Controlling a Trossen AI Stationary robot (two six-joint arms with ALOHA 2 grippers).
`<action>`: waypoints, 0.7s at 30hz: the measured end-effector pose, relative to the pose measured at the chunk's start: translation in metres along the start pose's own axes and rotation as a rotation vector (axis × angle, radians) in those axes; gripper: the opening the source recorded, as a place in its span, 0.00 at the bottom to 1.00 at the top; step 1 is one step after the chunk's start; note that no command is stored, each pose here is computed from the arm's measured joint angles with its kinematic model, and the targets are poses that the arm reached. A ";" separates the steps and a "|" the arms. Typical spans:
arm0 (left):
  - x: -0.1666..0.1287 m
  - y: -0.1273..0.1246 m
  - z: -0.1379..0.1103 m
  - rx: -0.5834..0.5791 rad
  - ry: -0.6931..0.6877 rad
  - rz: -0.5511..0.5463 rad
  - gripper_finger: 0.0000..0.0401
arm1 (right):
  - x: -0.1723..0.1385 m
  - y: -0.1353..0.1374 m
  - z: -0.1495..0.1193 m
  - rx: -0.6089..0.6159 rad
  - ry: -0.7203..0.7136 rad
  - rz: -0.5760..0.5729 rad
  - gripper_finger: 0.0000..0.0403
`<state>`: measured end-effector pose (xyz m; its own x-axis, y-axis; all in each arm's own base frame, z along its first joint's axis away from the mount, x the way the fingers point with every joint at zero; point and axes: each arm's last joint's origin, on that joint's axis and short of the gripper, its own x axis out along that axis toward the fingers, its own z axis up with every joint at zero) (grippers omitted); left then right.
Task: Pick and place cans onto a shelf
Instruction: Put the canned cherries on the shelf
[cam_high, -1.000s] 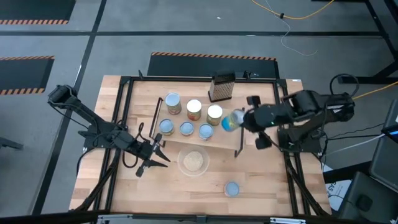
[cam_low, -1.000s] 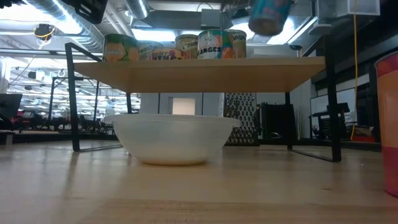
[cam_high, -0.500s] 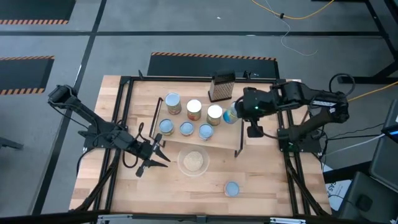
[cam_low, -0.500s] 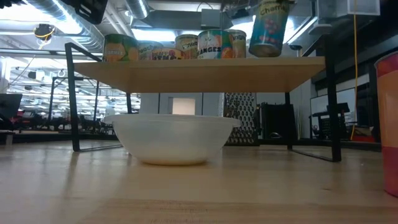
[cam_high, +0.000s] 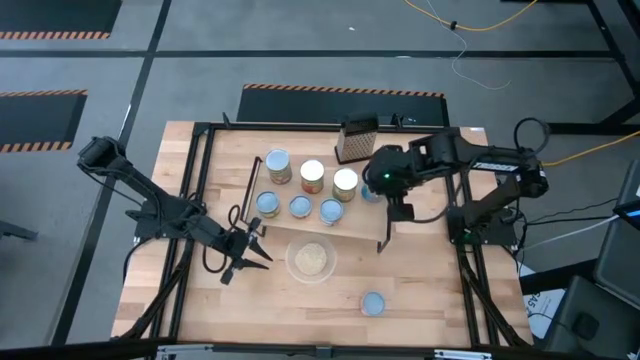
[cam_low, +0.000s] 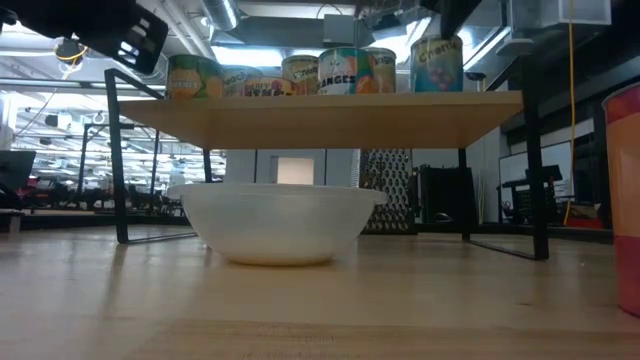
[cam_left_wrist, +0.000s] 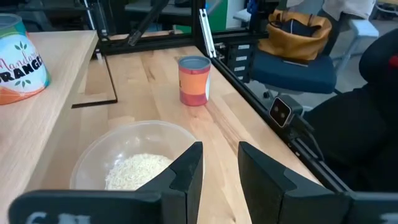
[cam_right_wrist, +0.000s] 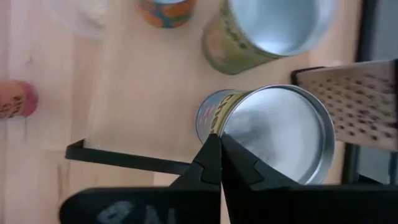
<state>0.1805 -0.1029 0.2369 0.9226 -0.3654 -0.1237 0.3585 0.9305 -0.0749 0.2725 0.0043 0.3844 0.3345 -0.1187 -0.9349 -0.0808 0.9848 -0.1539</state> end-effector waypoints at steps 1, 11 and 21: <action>0.000 0.000 0.000 0.000 0.000 0.000 0.23 | 0.003 0.000 0.001 -0.010 0.008 0.016 0.00; 0.000 0.000 0.000 0.000 0.000 0.000 0.23 | 0.016 0.002 0.008 -0.052 0.045 0.033 0.00; 0.000 0.000 0.000 0.000 0.000 0.000 0.23 | 0.016 0.002 0.008 -0.052 0.044 0.032 0.01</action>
<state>0.1805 -0.1029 0.2369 0.9226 -0.3654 -0.1237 0.3585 0.9305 -0.0749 0.2857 0.0051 0.3718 0.2890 -0.0934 -0.9528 -0.1399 0.9804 -0.1386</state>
